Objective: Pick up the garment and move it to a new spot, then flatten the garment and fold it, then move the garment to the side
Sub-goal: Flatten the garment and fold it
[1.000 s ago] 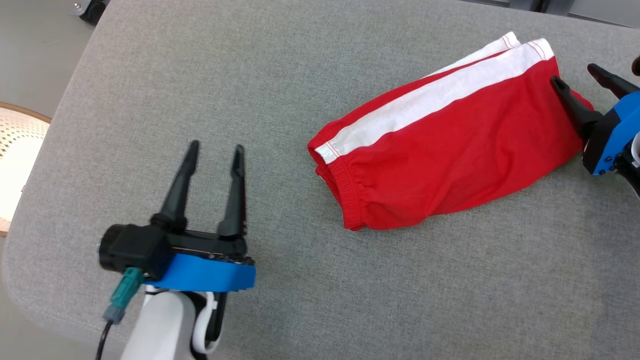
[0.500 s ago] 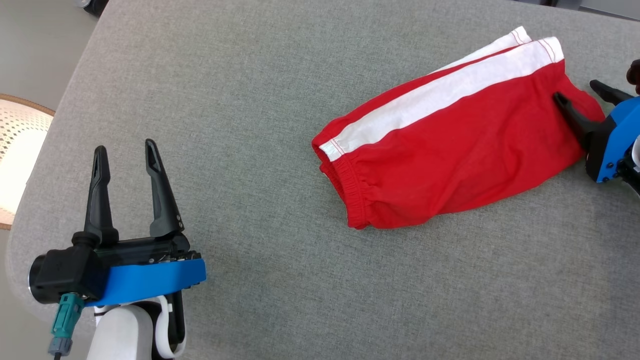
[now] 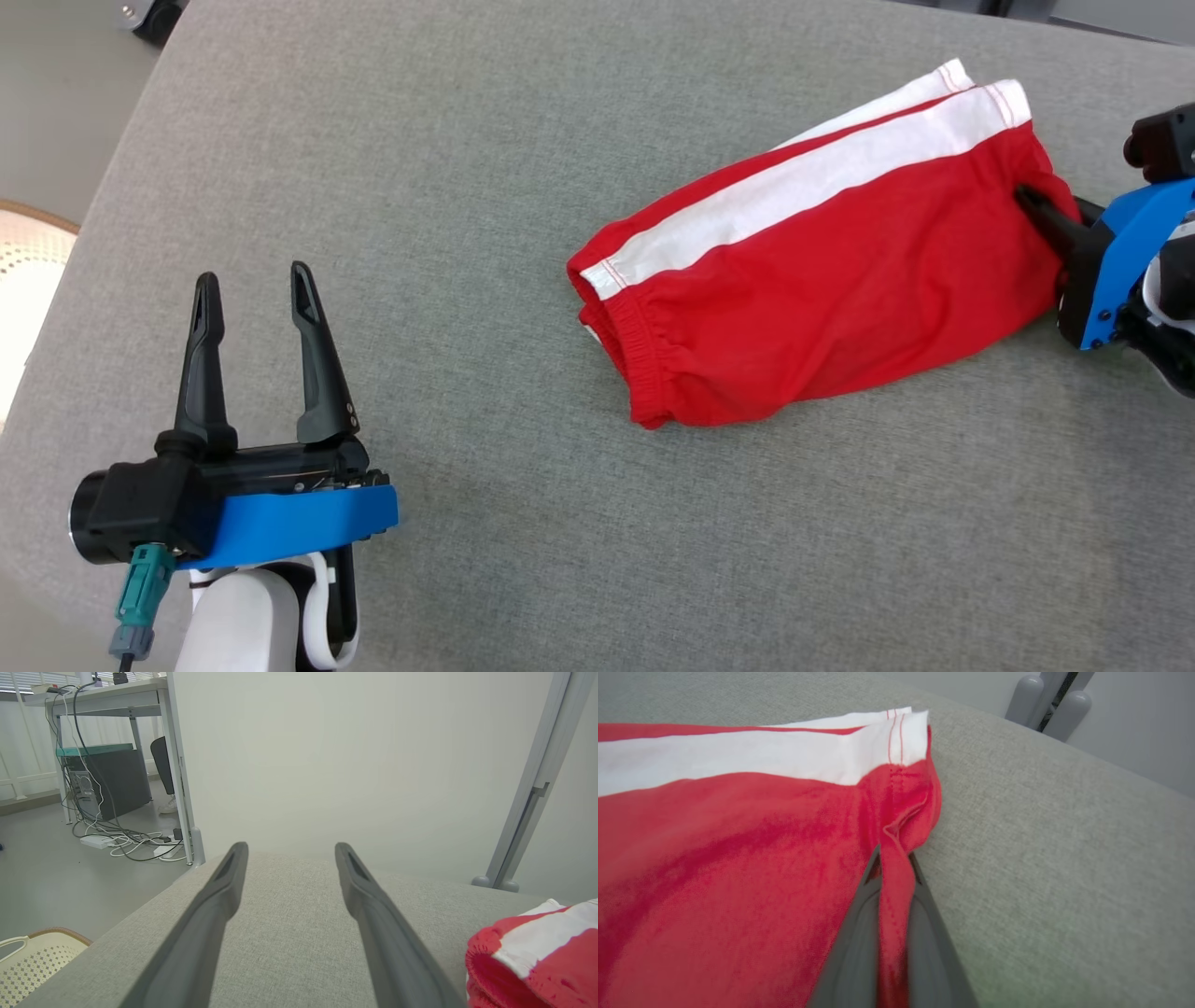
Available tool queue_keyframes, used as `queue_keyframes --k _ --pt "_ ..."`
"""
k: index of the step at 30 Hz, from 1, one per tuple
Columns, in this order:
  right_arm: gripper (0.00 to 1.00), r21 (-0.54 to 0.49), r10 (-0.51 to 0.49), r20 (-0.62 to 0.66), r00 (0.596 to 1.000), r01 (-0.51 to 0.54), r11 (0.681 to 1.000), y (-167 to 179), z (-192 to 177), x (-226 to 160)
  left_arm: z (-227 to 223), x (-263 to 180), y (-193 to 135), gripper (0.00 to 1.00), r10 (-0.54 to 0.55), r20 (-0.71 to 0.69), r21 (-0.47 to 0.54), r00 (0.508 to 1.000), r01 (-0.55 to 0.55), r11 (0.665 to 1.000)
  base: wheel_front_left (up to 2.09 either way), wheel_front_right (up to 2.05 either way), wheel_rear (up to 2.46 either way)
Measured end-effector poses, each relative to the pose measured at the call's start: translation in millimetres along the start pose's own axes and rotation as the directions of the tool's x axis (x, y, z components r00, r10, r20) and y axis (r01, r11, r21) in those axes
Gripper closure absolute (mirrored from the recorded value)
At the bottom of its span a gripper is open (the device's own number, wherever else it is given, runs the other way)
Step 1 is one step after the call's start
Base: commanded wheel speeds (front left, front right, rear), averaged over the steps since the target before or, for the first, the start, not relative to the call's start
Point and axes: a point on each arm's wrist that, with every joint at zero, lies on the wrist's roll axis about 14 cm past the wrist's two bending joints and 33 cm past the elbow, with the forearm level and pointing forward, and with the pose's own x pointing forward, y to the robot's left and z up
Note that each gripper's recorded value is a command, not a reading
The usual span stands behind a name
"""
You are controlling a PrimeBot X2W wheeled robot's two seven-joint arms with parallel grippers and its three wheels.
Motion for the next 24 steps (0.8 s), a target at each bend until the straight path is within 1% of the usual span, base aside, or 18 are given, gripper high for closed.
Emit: queue_keyframes --k 7,14,18,24 --pt "1.0 0.041 -0.019 0.084 0.996 0.016 0.999 -2 4 -26 6 3 -12 0.0 -0.045 0.024 0.001 0.999 0.045 0.999 0.0 0.0 0.0" --pt "1.0 0.104 -0.073 0.148 0.986 0.057 0.993 -10 -12 -66 9 3 -25 0.0 -0.097 0.037 0.003 0.995 0.097 0.995 0.0 0.0 0.0" --pt "1.0 0.159 -0.115 0.157 0.981 0.09 0.983 -16 -29 -89 9 2 -35 0.0 -0.13 0.041 0.001 0.991 0.13 0.991 0.0 0.0 0.0" --pt "1.0 0.26 -0.202 0.149 0.968 0.159 0.952 -30 -56 -123 9 0 -48 0.0 -0.175 0.045 0.0 0.984 0.175 0.985 0.0 0.0 0.0"
